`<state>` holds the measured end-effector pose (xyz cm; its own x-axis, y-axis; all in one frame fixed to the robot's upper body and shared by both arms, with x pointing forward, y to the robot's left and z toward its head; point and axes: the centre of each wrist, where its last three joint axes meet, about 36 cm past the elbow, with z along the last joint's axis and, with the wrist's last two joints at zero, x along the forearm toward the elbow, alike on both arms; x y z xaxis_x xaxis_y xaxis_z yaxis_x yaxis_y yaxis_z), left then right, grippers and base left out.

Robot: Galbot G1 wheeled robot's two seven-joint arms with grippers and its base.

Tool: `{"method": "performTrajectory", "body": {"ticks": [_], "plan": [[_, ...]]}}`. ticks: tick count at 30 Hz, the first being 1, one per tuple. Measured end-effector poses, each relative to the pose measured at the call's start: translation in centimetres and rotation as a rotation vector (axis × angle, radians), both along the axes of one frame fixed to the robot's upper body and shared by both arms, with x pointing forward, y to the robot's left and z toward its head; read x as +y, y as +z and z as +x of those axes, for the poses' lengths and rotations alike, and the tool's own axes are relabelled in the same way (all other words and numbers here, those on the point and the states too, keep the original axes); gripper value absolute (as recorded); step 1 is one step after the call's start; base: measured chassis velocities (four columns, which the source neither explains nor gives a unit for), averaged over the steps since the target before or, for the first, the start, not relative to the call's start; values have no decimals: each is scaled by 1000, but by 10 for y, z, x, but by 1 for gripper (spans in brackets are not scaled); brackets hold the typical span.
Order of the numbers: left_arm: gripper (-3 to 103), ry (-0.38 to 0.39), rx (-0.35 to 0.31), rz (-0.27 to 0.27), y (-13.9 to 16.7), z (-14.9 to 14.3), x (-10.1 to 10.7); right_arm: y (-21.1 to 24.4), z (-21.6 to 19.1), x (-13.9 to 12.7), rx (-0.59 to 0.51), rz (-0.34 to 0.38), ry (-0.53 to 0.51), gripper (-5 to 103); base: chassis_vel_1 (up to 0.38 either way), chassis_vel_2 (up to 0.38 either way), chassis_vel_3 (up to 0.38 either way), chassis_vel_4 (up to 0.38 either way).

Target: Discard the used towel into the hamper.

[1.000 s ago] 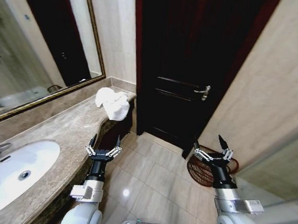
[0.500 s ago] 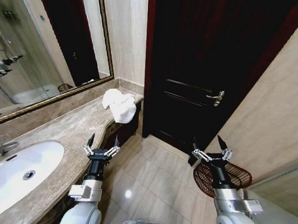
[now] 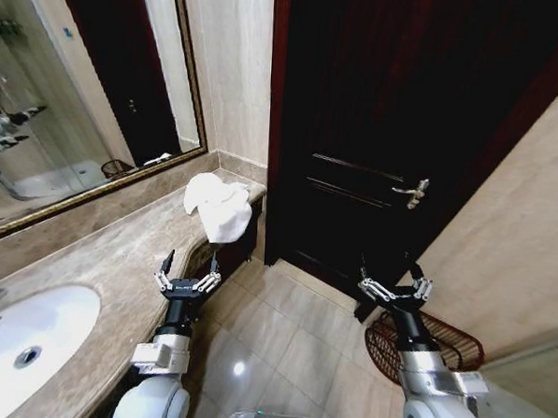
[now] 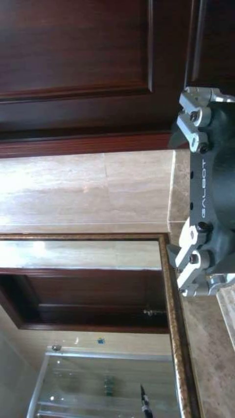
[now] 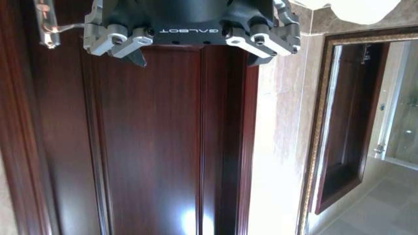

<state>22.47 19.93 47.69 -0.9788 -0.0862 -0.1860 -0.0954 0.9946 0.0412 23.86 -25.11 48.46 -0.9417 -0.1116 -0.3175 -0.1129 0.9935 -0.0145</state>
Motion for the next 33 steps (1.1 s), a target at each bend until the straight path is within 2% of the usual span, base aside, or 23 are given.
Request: {"method": "performTrajectory", "body": {"ticks": [12, 13, 15, 19, 21, 24, 25, 28, 29, 32, 33], "plan": [[98, 24, 17, 0, -5, 3, 1, -4, 1, 1, 10, -6, -4, 100, -160, 160, 163, -158], [95, 28, 20, 1, -6, 4, 1, -5, 1, 1, 6, -10, -18, 100, -127, 171, 147, -172], [98, 36, 26, 2, -8, 5, 2, -7, 3, 1, -7, -21, -51, 100, -170, 150, 144, -163], [99, 56, 46, -2, -14, 13, 4, -10, 3, 0, -3, -41, -60, 100, -120, 123, 117, -87], [99, 64, 54, -12, -15, 18, 6, -11, 3, -2, 1, -52, -55, 100, -67, 90, 72, 9], [99, 99, 82, -76, -19, 36, 14, -15, 4, -7, 16, -75, -43, 100, -6, 17, 6, 3], [99, 99, 82, -76, -19, 36, 14, -15, 4, -7, 16, -75, -43, 100, 0, 0, 0, 0], [99, 150, 117, -131, -29, 63, 29, -25, 6, -9, 44, -83, -36, 100, 65, -9, -45, 13], [99, 150, 117, -131, -29, 63, 29, -25, 6, -9, 44, -83, -36, 100, 56, -8, -52, 46], [99, 178, 146, -155, -47, 98, 37, -37, 6, -9, 76, -89, -34, 100, 19, -6, -9, 15], [99, 178, 146, -155, -47, 98, 37, -37, 6, -9, 76, -89, -34, 100, 0, 0, 0, 0]]}}
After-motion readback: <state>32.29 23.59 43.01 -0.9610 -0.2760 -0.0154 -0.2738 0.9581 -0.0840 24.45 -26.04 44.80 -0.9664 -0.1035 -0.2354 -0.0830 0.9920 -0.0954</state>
